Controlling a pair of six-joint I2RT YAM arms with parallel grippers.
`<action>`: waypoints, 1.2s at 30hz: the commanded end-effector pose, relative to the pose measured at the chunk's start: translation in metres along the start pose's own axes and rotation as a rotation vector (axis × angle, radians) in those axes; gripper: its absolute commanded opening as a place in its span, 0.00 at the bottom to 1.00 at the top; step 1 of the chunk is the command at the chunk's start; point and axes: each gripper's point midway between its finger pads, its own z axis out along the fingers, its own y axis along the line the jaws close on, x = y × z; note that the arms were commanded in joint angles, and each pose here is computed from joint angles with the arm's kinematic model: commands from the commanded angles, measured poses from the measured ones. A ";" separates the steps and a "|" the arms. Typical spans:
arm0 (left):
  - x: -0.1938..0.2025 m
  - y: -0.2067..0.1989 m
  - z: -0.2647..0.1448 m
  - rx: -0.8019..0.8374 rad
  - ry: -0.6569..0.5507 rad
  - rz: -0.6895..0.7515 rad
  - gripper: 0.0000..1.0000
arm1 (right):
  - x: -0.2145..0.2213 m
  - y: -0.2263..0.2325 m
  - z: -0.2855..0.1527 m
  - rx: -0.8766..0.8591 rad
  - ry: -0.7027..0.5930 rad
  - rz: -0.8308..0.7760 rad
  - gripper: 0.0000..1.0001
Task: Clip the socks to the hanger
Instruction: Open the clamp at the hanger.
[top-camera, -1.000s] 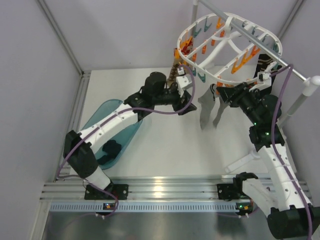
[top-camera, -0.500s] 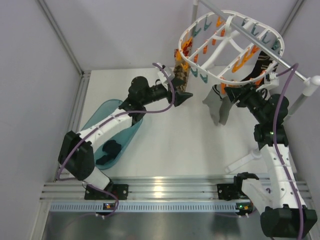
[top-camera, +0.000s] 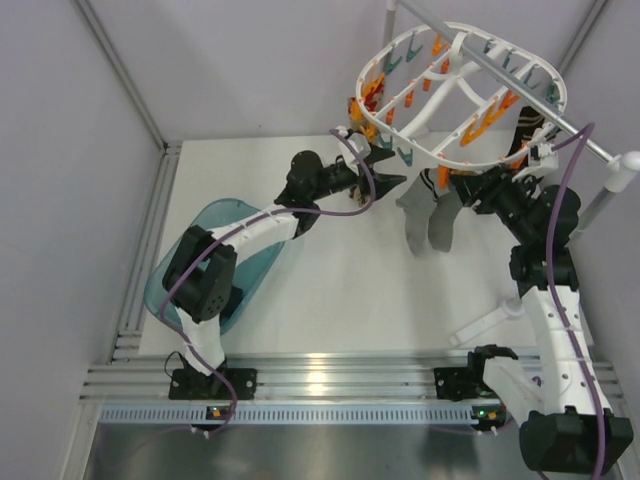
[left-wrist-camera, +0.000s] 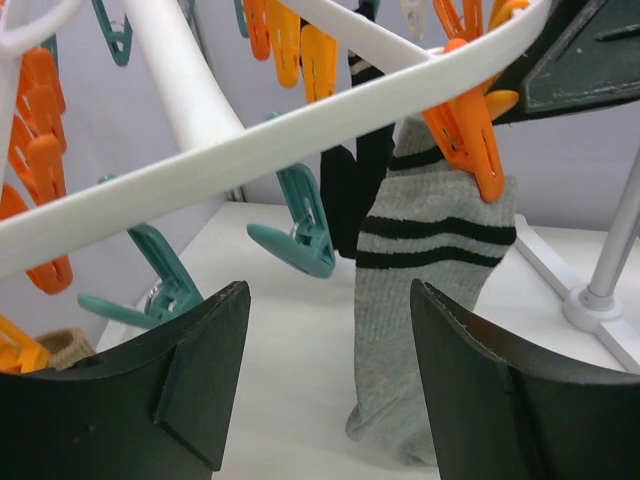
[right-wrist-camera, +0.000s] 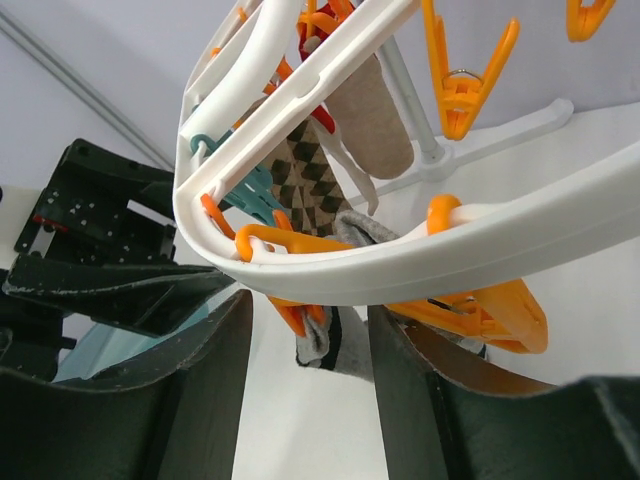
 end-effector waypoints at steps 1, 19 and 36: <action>-0.050 0.005 0.018 0.004 -0.161 0.107 0.70 | -0.026 0.011 -0.001 -0.029 -0.053 -0.056 0.49; -0.029 0.007 0.034 -0.009 -0.158 0.104 0.50 | -0.030 0.002 0.008 -0.034 -0.056 -0.052 0.49; -0.058 -0.026 0.030 0.030 -0.091 0.047 0.00 | -0.047 0.004 0.008 -0.056 -0.067 -0.110 0.51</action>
